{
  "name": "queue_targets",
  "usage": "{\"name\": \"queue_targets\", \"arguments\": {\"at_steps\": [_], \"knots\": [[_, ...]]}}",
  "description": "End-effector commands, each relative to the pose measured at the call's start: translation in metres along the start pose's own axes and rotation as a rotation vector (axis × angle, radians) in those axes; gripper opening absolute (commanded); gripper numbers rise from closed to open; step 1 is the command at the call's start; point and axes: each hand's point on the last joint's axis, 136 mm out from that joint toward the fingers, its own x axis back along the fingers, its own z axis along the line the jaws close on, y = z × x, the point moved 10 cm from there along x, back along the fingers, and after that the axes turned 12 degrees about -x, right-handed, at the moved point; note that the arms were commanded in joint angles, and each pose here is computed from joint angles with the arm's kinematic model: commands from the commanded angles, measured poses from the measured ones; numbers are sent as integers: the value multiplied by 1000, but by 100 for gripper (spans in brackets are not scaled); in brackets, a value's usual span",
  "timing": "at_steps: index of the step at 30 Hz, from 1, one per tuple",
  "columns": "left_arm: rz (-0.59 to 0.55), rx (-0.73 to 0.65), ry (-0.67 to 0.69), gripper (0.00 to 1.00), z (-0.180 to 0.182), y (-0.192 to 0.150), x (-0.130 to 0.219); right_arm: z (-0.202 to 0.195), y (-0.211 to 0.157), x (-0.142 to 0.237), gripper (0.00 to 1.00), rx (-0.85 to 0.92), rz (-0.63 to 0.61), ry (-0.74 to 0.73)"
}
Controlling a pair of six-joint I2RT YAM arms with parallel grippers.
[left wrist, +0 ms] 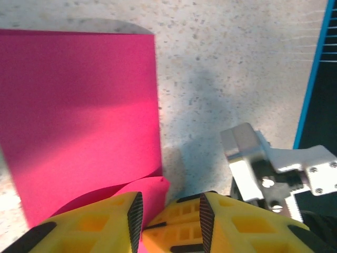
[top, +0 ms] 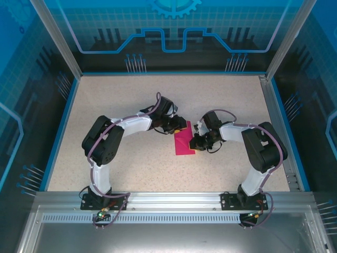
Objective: Fold a paper plane with a square sheet of paper (pick it up from the middle)
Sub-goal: Fold the triangle a second time at the center of the table.
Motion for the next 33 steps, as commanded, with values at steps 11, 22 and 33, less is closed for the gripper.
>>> {"name": "queue_targets", "arguments": {"at_steps": [11,22,33], "knots": [[96,57,98,32,37,-21,-34,-27,-16,-12,10,-56,56,-169],[81,83,185,31,58,-16,-20,-30,-18,-13,10,-63,61,-176],[69,76,191,31,58,-10,-8,-29,-18,-12,10,-62,58,-175]]}}
